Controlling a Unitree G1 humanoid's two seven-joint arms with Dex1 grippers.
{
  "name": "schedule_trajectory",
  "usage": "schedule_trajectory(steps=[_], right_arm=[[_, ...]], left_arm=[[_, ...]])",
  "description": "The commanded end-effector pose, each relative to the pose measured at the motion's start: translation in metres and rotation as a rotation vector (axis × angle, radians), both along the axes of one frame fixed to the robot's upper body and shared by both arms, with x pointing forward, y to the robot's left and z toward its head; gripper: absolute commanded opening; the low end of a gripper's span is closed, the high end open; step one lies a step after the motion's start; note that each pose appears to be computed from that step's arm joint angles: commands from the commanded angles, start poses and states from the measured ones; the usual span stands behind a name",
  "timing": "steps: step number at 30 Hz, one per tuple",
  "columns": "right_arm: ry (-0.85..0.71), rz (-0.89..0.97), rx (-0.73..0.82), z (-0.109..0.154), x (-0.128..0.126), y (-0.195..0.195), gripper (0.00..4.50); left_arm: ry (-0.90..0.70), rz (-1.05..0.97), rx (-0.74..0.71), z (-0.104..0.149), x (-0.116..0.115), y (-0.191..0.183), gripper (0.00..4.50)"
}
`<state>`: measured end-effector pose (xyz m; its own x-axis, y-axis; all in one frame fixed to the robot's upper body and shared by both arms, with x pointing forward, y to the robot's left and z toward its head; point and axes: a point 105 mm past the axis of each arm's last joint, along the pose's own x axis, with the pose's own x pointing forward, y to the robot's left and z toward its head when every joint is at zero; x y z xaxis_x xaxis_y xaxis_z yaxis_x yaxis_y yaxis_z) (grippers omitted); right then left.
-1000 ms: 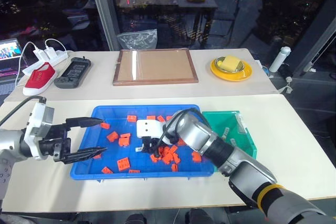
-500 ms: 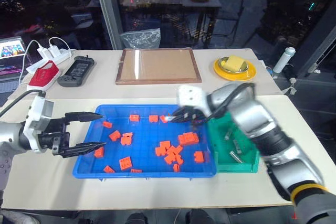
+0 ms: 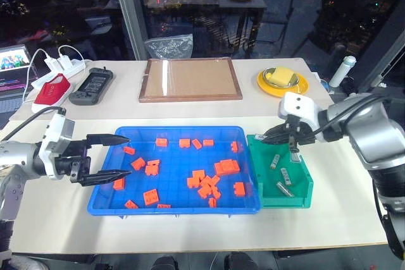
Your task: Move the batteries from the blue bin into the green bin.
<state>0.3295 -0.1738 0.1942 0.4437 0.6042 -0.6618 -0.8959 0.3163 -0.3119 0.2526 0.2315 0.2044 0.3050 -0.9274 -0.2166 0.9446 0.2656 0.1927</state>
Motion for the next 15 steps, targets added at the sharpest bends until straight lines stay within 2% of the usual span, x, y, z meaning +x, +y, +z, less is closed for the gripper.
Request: schedule_trajectory(steps=[1,13,15], right_arm=[[-0.024,-0.045,0.016,0.004,0.001,-0.008,0.26],[-0.002,-0.089,-0.006,-0.010,0.008,-0.013,0.26],[-0.004,-0.110,-0.029,-0.013,0.011,-0.019,1.27]], left_arm=[[-0.037,-0.016,0.012,0.006,0.001,-0.001,4.50],[-0.048,-0.014,0.015,0.006,0.003,-0.002,4.50],[-0.049,-0.014,0.015,0.006,0.003,-0.002,4.50]])
